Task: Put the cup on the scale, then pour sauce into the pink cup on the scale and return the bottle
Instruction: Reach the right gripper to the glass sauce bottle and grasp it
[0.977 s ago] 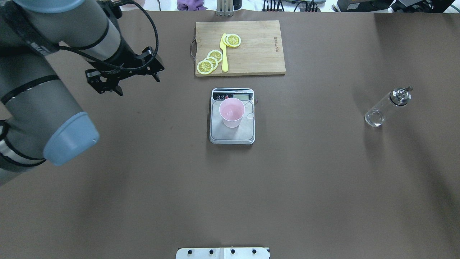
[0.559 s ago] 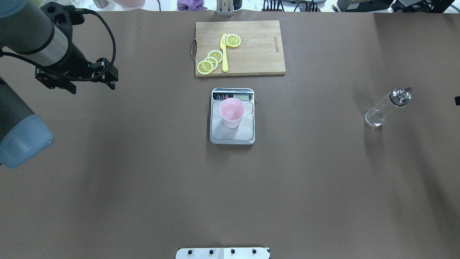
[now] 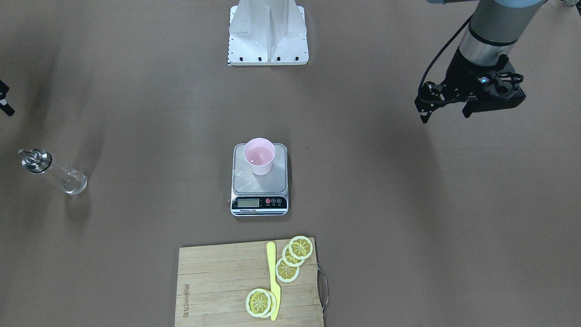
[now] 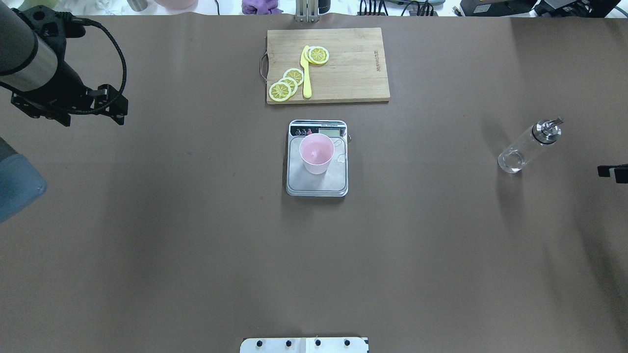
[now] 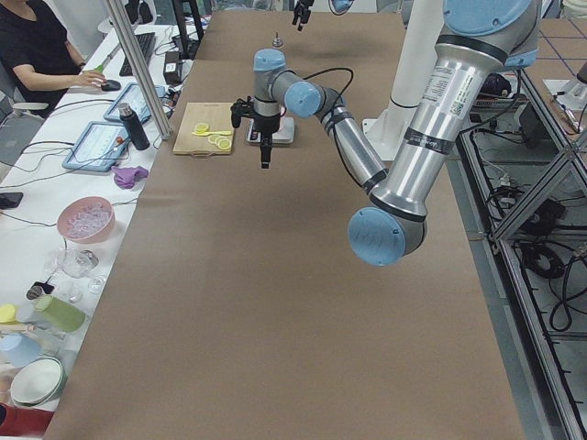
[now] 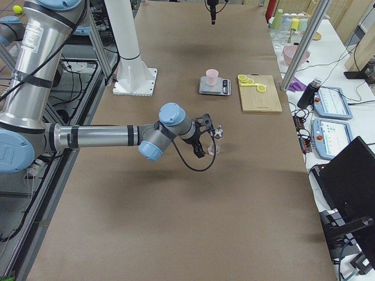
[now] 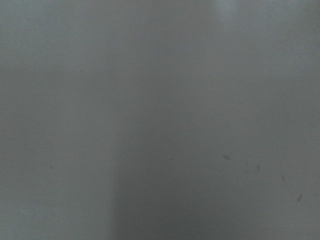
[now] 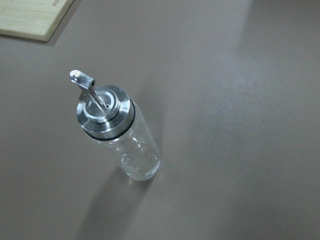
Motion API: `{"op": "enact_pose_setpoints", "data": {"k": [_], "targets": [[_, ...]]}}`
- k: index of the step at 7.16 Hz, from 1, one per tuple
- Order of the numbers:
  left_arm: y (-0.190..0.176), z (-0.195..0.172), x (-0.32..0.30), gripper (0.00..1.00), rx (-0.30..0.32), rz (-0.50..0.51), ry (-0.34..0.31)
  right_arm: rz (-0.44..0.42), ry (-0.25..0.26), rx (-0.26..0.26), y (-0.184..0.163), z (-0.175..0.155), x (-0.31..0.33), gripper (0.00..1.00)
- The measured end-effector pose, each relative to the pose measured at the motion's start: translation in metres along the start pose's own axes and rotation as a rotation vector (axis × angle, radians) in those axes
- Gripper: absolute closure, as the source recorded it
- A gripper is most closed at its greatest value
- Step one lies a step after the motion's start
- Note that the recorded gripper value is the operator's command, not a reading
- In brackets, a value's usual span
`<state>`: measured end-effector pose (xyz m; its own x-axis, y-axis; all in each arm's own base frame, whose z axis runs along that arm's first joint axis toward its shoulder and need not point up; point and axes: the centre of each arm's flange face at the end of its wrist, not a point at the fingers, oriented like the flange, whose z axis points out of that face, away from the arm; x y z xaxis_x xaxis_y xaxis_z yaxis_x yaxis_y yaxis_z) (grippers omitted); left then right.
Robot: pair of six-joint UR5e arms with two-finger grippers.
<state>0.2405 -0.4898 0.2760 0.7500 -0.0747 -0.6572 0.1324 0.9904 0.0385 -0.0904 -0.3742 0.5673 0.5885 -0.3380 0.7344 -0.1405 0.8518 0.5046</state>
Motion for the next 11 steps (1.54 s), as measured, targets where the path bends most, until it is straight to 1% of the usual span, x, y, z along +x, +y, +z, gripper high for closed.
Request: {"op": "enact_pose_setpoints", "data": {"k": [2,3,5,6,8,9,11], "targets": [[-0.002,0.002,0.002,0.01,-0.001,0.001,-0.002,-0.023,-0.008,0.047,0.020,0.027,-0.006,0.00],[-0.002,0.002,0.002,0.01,-0.002,0.002,-0.002,-0.042,-0.003,0.069,0.026,0.038,-0.008,0.00],[-0.002,0.004,0.002,0.01,-0.005,0.001,-0.004,-0.072,0.021,0.121,0.023,0.055,-0.017,0.00],[-0.003,0.006,0.002,0.01,-0.007,-0.001,-0.006,-0.068,0.029,0.144,0.018,0.063,-0.021,0.00],[-0.004,0.008,0.003,0.01,-0.011,-0.002,-0.008,-0.009,0.020,0.195,0.013,0.078,-0.036,0.00],[-0.004,0.010,0.003,0.01,-0.013,-0.003,-0.009,0.000,0.025,0.214,0.015,0.086,-0.044,0.00],[-0.005,0.012,0.003,0.01,-0.017,-0.005,-0.013,-0.009,0.054,0.245,0.022,0.101,-0.056,0.00]]}}
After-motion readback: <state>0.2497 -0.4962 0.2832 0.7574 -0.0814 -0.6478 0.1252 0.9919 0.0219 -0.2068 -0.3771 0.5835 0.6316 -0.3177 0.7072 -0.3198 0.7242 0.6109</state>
